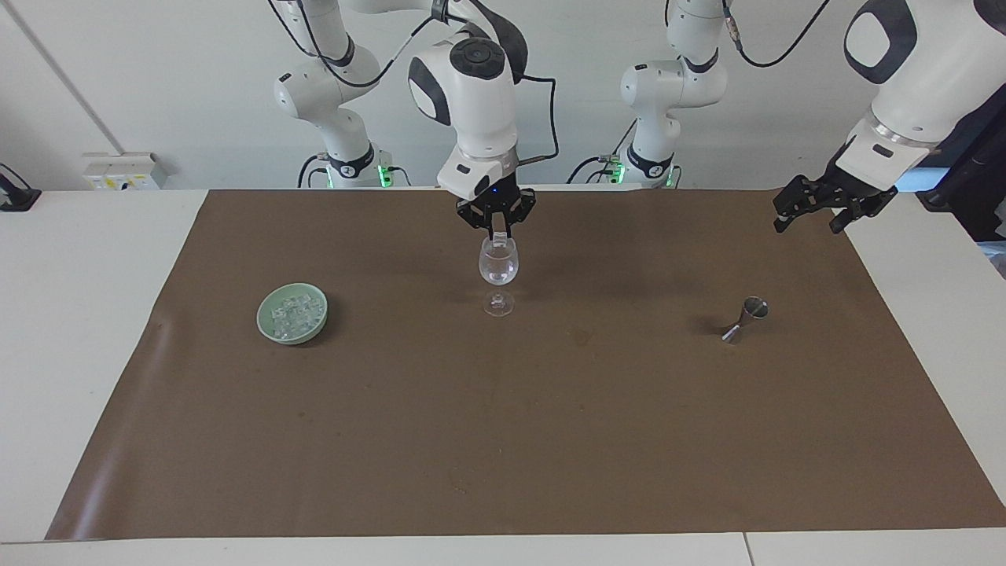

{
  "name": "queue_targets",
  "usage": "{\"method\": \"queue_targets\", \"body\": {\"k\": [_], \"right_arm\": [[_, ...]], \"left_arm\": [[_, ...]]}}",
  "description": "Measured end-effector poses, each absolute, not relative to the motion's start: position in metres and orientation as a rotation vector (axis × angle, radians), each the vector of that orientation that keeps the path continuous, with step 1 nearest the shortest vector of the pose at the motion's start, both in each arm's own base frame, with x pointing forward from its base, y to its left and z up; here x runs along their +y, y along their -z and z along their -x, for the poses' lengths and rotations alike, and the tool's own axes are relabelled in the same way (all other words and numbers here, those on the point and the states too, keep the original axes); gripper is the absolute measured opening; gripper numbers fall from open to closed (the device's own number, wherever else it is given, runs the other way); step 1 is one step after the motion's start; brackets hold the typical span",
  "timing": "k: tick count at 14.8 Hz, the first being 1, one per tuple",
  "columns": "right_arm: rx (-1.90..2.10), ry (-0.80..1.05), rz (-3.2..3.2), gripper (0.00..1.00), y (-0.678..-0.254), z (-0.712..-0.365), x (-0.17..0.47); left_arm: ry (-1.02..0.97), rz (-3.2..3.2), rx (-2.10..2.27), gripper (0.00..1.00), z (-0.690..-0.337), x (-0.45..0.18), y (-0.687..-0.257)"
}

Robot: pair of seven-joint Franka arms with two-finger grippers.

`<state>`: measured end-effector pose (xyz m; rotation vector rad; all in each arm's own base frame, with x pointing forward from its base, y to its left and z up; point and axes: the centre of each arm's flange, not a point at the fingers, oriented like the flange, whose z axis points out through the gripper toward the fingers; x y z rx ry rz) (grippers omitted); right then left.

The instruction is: Pour wine and add ice with both arms

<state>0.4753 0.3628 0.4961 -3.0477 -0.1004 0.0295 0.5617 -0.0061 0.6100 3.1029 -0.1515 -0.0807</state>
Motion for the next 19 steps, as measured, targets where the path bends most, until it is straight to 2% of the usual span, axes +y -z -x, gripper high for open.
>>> {"method": "queue_targets", "body": {"k": [2, 3, 6, 9, 13, 16, 19], "right_arm": [[-0.097, -0.034, 3.049, 0.46, -0.497, -0.473, 0.363], [-0.099, -0.038, 3.05, 0.51, -0.497, -0.472, 0.363], [-0.101, -0.045, 3.052, 0.53, -0.498, -0.471, 0.363], [-0.073, -0.008, 3.043, 0.58, -0.52, -0.48, 0.354], [0.066, 0.105, 3.041, 0.99, -0.562, -0.511, 0.288], [0.03, 0.145, 3.052, 1.0, -0.582, -0.528, 0.227], [-0.017, 0.183, 3.099, 1.0, -0.585, -0.54, 0.191]], "left_arm": [[0.082, -3.103, -0.151, 1.0, -0.561, -0.006, -0.61], [0.083, -3.103, -0.151, 1.0, -0.561, -0.006, -0.61], [0.081, -3.103, -0.154, 1.0, -0.561, -0.007, -0.611], [0.076, -3.104, -0.157, 1.0, -0.559, -0.008, -0.613], [0.078, -3.105, -0.16, 1.0, -0.554, -0.008, -0.613], [0.065, -3.108, -0.163, 1.0, -0.545, -0.009, -0.612], [0.057, -3.112, -0.176, 1.0, -0.54, -0.01, -0.609]]}}
